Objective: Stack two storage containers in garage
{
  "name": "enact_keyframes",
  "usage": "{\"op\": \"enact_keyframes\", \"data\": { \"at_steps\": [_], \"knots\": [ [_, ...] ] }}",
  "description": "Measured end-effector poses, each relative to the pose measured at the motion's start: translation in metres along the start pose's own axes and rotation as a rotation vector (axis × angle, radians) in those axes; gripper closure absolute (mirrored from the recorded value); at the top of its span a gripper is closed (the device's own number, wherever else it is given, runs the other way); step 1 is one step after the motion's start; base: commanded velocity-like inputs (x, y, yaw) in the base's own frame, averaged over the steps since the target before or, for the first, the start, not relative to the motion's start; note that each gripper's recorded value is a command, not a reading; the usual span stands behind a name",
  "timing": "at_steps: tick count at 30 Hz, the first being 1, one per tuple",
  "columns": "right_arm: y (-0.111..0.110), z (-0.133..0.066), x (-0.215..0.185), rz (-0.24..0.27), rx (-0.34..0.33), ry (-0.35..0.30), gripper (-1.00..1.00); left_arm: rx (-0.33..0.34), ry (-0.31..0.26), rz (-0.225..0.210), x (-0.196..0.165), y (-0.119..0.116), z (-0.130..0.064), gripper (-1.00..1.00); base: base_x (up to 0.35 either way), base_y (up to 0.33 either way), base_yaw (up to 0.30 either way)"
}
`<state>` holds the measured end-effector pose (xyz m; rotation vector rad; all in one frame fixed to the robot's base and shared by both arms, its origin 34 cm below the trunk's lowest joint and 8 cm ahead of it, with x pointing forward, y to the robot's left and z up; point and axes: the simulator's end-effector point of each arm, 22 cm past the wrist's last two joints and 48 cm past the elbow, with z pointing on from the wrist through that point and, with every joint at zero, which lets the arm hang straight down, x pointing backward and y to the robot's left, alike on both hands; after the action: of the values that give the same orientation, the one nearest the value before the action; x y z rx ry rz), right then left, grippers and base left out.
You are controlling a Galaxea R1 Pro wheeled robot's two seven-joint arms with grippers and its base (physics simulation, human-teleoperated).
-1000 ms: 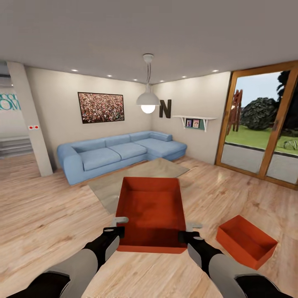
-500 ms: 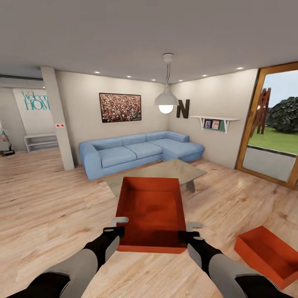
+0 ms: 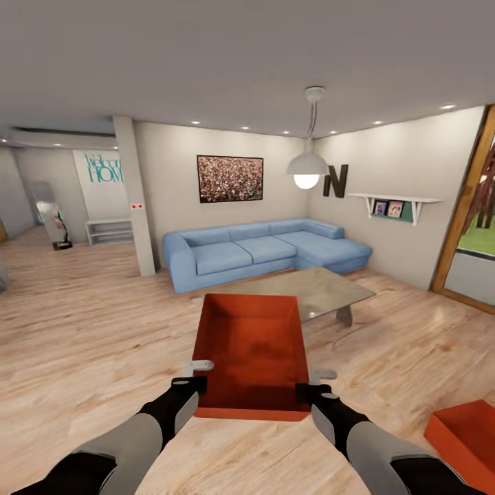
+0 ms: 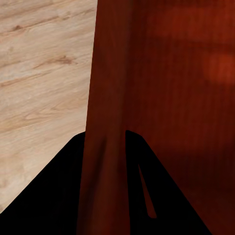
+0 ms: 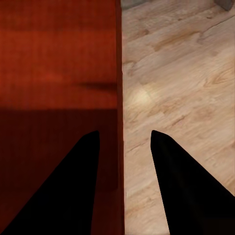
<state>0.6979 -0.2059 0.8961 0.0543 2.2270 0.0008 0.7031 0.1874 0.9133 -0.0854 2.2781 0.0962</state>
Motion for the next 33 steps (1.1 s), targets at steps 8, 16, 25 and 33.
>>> {"op": "enact_keyframes", "data": {
  "at_steps": [8, 16, 25, 33],
  "knots": [
    [0.0000, 0.0000, 0.0000, 0.000, 0.000, 0.000, 1.00, 0.000, 0.000, 0.000, 0.0000, 0.0000, 0.0000, 1.00, 0.000, 0.000, 0.277],
    [0.0000, 0.0000, 0.0003, 0.000, 0.000, 0.000, 1.00, 0.000, 0.001, 0.001, 0.0001, 0.0000, 0.0000, 1.00, 0.000, 0.000, 0.277],
    [0.0000, 0.0000, 0.0001, 0.000, 0.000, 0.000, 1.00, 0.000, 0.000, 0.000, 0.0000, 0.0000, 0.0000, 1.00, 0.000, 0.000, 0.277],
    [0.0000, 0.0000, 0.0002, 0.000, 0.000, 0.001, 1.00, 0.000, 0.001, 0.001, 0.0003, 0.0000, 0.0000, 1.00, 0.000, 0.000, 0.277]
  ]
}}
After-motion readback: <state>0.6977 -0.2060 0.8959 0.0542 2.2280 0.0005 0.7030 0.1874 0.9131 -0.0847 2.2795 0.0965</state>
